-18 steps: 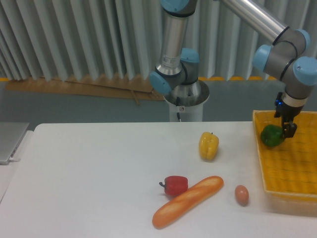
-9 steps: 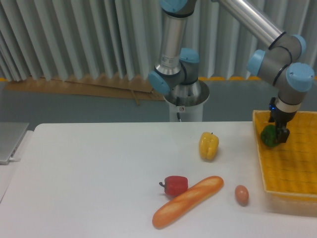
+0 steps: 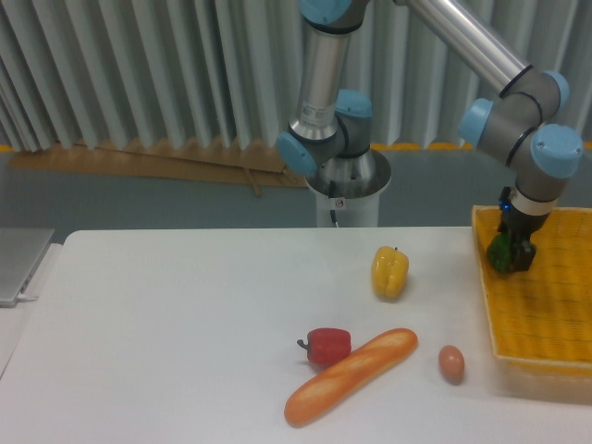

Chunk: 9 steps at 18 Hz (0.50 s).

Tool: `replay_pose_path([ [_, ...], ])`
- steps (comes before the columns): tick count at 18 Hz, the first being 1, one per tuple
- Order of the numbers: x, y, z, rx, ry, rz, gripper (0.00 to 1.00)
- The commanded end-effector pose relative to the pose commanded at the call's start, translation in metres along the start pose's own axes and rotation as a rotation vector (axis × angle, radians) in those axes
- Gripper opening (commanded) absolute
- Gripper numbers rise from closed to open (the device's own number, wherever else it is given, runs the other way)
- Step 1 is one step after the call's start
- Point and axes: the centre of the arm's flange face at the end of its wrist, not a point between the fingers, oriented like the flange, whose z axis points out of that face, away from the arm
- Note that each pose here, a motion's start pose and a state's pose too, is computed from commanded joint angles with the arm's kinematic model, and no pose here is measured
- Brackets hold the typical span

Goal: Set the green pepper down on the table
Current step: 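Lower the gripper onto the green pepper and close on it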

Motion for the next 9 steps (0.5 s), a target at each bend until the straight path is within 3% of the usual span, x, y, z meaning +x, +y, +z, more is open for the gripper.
replay_pose_path([
  [6,-0.0001,0.0073,0.0063,0.003,-0.001,-0.003,1.00],
  [9,-0.0019,0.0072,0.0093,0.008,0.002,-0.001,0.77],
])
